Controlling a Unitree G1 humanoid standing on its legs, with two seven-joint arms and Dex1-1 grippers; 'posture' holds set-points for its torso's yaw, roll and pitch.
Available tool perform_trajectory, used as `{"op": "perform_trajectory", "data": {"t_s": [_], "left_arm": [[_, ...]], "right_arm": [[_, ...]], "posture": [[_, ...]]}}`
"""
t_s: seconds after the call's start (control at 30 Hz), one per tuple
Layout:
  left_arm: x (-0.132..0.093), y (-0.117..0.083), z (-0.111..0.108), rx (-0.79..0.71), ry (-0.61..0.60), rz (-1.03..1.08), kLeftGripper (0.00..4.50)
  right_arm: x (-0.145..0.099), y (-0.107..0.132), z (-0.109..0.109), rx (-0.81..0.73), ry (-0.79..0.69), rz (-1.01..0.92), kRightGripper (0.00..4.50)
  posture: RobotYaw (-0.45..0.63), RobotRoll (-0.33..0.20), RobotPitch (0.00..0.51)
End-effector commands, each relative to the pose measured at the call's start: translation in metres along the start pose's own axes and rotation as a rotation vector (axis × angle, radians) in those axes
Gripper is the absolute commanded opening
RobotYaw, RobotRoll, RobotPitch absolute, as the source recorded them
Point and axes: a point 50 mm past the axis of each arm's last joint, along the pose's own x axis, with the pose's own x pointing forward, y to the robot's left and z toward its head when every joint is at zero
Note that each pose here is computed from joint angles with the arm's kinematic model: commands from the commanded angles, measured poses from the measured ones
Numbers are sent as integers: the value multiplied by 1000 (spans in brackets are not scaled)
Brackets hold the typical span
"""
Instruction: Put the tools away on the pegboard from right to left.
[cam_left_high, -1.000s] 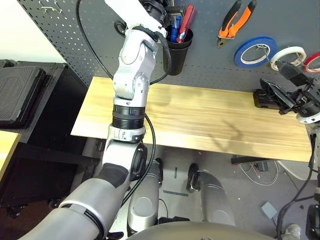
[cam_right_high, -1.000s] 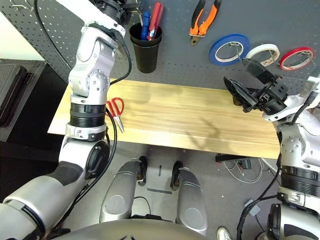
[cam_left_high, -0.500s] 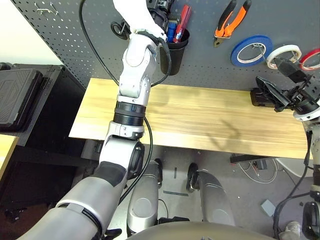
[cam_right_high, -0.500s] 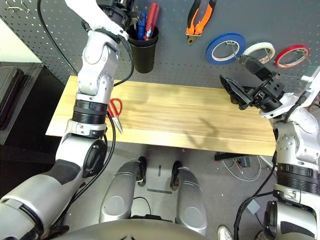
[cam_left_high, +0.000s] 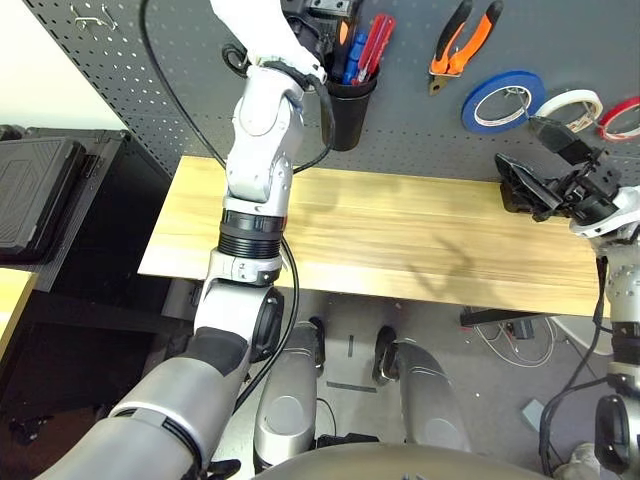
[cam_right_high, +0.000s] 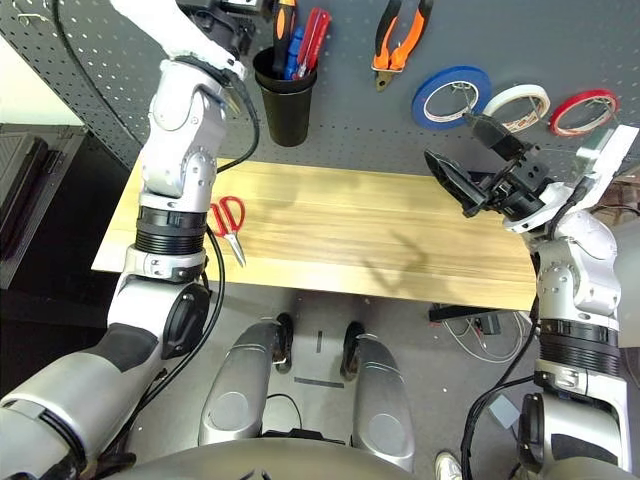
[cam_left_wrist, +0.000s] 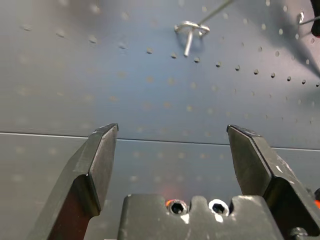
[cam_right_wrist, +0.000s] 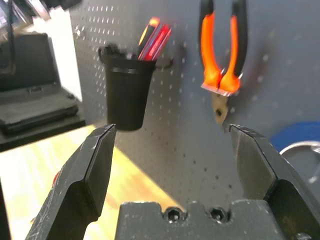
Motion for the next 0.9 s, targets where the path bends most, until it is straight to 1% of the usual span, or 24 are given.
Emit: {"op": "perform_trajectory", "data": {"t_s": [0.03,0.1,0.17,0.23,0.3,0.47,0.63,0.73,0.77,0.9], "left_arm": [[-14,1,3,27,37,-2,4447],[-29,1,3,18,79,18,4447],[-43,-2,2,5,119,30,4447],[-57,-4,-4,-15,179,62,4447],[-72,-3,-11,-7,244,89,4447],[-105,3,-28,22,382,168,4447],[-126,9,-45,69,508,219,4447],[-140,15,-60,116,628,251,4447],[-148,18,-68,125,686,271,4447],[-167,27,-86,164,807,331,4447]], "right_arm": [[-4,12,-12,42,89,60,4500],[-4,23,-22,72,174,105,4500],[-4,31,-28,88,220,131,4500],[-6,38,-37,113,325,160,4500],[-5,43,-43,132,392,161,4500],[2,56,-53,154,440,198,4500],[7,62,-62,147,487,225,4500],[12,60,-67,135,543,221,4500],[13,60,-70,132,558,226,4500],[17,62,-77,137,594,229,4500]], "posture": [[192,0,227],[198,0,233],[203,0,237],[210,0,243],[218,0,255],[244,0,277],[258,0,296],[265,0,309],[265,0,315],[259,0,327]]}}
